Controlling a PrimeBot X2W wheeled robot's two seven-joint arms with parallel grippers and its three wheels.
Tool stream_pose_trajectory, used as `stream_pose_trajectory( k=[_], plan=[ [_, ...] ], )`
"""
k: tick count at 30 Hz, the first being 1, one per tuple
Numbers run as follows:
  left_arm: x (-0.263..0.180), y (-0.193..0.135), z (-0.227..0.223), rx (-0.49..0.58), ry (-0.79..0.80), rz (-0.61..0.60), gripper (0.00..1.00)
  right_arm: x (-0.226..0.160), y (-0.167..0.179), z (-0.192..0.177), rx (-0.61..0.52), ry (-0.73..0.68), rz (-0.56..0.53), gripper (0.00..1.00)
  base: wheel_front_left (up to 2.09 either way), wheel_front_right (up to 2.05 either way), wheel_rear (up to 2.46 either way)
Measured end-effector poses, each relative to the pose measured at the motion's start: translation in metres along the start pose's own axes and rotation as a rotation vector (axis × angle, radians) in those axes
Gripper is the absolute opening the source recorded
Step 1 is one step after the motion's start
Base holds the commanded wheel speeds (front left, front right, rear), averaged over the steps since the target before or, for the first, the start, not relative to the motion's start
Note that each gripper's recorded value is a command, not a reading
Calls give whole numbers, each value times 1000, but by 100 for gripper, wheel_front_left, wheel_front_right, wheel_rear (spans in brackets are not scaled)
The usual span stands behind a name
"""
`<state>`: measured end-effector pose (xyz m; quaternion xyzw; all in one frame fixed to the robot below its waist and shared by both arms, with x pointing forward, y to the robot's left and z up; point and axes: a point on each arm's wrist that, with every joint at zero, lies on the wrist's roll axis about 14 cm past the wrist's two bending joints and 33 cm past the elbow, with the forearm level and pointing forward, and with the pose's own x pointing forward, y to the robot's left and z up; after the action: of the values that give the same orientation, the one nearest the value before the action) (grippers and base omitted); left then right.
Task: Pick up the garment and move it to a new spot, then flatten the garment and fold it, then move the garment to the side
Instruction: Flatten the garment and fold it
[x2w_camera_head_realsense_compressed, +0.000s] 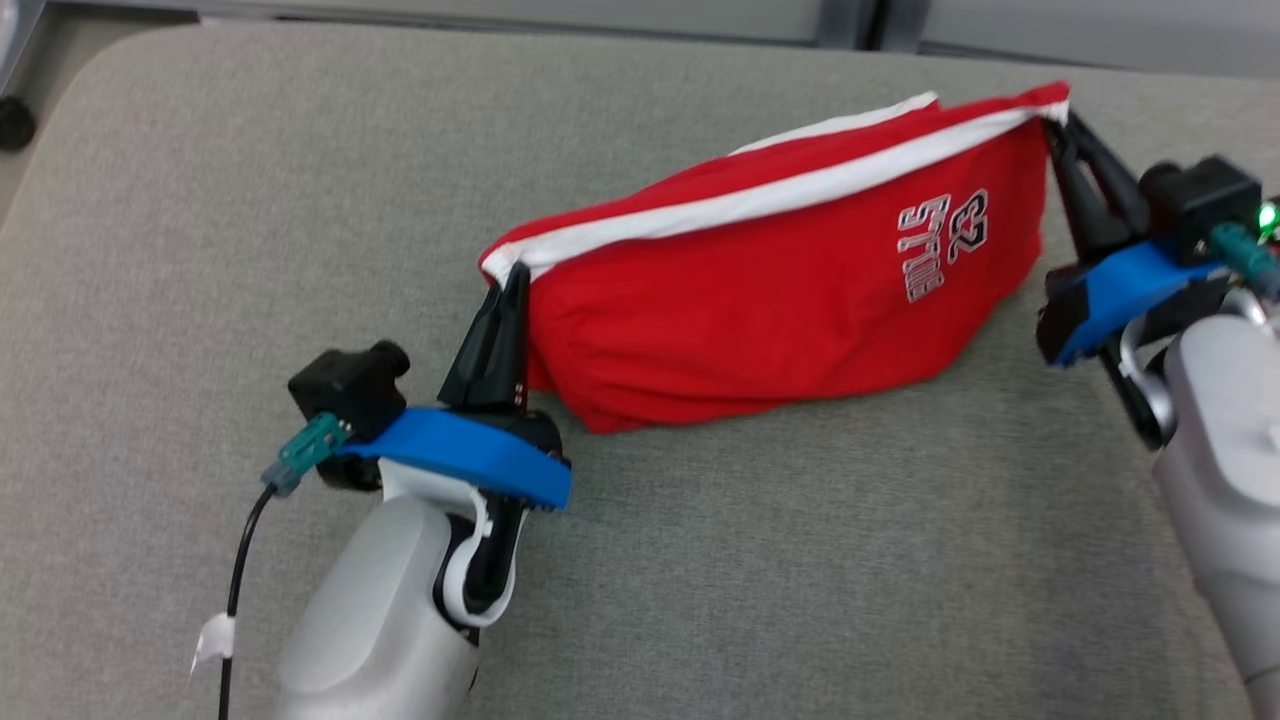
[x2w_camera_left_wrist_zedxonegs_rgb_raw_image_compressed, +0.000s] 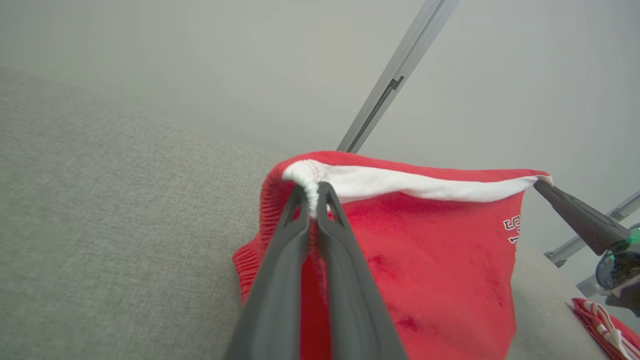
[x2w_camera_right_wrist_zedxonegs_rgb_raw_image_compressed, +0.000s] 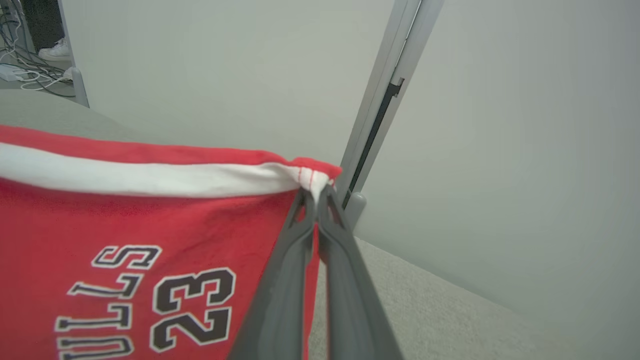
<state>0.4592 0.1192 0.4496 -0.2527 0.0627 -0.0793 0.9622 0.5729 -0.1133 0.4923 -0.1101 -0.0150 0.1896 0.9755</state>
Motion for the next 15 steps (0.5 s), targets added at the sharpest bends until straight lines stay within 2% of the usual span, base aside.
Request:
stream_pose_trajectory(
  k=[6, 14, 15],
  plan=[
    [21, 12, -2, -6, 18, 29, 0, 42, 3, -23, -29, 47, 29, 0, 0, 0, 0],
    [39, 20, -19, 6, 78, 43, 0, 71, 14, -58, -34, 118, 55, 0, 0, 0, 0],
    [39, 22, -21, 5, 83, 48, 0, 72, 17, -61, -25, 124, 57, 30, 0, 0, 0]
  ],
)
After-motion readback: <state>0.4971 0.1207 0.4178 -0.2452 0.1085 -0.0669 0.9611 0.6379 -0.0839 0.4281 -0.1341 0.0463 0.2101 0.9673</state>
